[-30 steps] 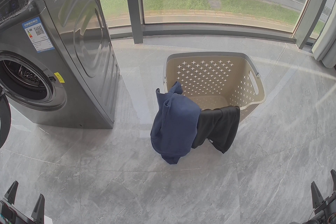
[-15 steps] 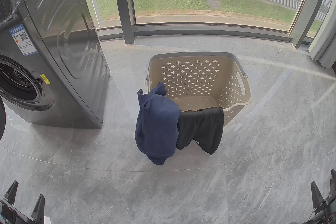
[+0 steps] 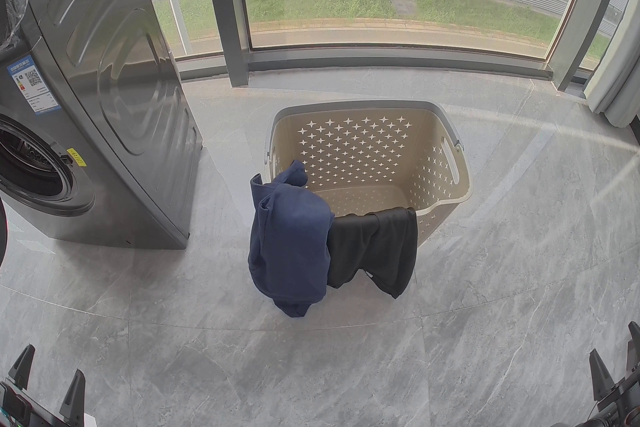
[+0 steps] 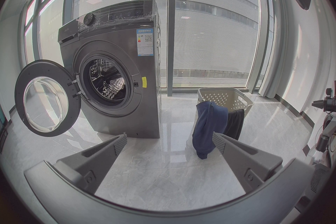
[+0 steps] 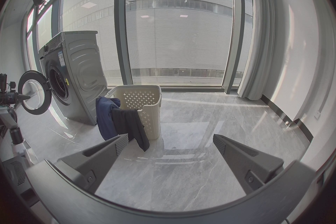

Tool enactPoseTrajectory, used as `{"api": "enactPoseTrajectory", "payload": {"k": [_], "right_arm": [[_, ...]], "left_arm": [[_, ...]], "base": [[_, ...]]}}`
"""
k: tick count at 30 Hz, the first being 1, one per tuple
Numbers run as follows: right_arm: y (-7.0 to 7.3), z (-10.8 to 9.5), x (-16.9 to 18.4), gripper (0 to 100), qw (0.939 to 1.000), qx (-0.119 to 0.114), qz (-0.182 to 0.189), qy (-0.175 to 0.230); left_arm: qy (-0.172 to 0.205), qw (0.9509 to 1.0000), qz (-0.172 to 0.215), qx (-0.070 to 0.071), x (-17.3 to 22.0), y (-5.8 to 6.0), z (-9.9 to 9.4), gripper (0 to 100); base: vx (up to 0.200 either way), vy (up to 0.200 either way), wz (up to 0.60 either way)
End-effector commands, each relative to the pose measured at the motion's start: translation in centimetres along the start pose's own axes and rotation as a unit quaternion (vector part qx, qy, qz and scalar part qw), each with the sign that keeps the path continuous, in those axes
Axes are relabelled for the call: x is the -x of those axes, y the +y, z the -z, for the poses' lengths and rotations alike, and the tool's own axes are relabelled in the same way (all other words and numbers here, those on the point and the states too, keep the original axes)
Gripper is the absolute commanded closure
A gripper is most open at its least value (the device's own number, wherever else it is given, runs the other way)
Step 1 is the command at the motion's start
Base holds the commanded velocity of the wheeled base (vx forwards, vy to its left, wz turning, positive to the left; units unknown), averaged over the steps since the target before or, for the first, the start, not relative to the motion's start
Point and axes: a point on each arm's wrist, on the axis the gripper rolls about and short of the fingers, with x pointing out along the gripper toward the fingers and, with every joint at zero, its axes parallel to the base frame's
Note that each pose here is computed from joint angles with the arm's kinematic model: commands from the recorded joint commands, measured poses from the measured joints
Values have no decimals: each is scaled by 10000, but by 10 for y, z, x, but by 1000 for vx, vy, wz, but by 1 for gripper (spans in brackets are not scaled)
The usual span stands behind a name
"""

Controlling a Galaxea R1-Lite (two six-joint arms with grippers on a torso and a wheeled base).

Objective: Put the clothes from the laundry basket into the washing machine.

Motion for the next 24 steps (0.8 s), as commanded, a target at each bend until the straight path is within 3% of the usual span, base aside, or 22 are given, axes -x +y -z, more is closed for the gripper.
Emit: {"api": "enactPoseTrajectory", "payload": {"k": [1,2,3,4,7,8,9,13,17,18,19,24], "right_arm": [[-2,-48,15,0,9948,-68,-15,-1019],[-2,-48,15,0,9948,-68,-15,-1019],[-4,-83,12,0,9943,-232,-92,-1035],[-4,-89,3,0,9962,-341,-165,-782],[-3,-80,-25,0,9962,-694,-517,138],[-3,-80,-25,0,9962,-694,-517,138],[0,-68,-47,0,9892,-881,-733,912],[10,-58,-80,0,9766,-852,-1173,1587],[20,-52,-102,0,9682,-775,-1486,1858],[20,-52,-102,0,9682,-775,-1486,1858],[26,-48,-118,0,9628,-774,-1499,2112],[34,-39,-142,0,9537,-873,-1461,2478]], "left_arm": [[23,10000,-6,9,0,0,5,0],[23,10000,-6,9,0,0,5,0],[23,10000,-6,-6,0,0,5,0],[23,10000,-6,-6,0,0,5,0],[23,10000,-6,17,0,0,5,0],[23,10000,-6,17,0,0,5,0],[23,10000,-6,9,0,0,5,0],[30,10000,-6,17,0,0,5,0],[23,10000,-6,-14,0,0,5,0],[23,10000,-6,-14,0,0,5,0],[23,10000,-6,-6,0,0,5,0],[23,10000,-6,25,0,0,5,0]], "base": [[0,0,0],[0,0,0],[0,0,0],[0,0,0],[0,0,0],[0,0,0],[0,0,0],[0,0,0],[200,0,0],[200,0,0],[200,0,0],[0,0,0]]}}
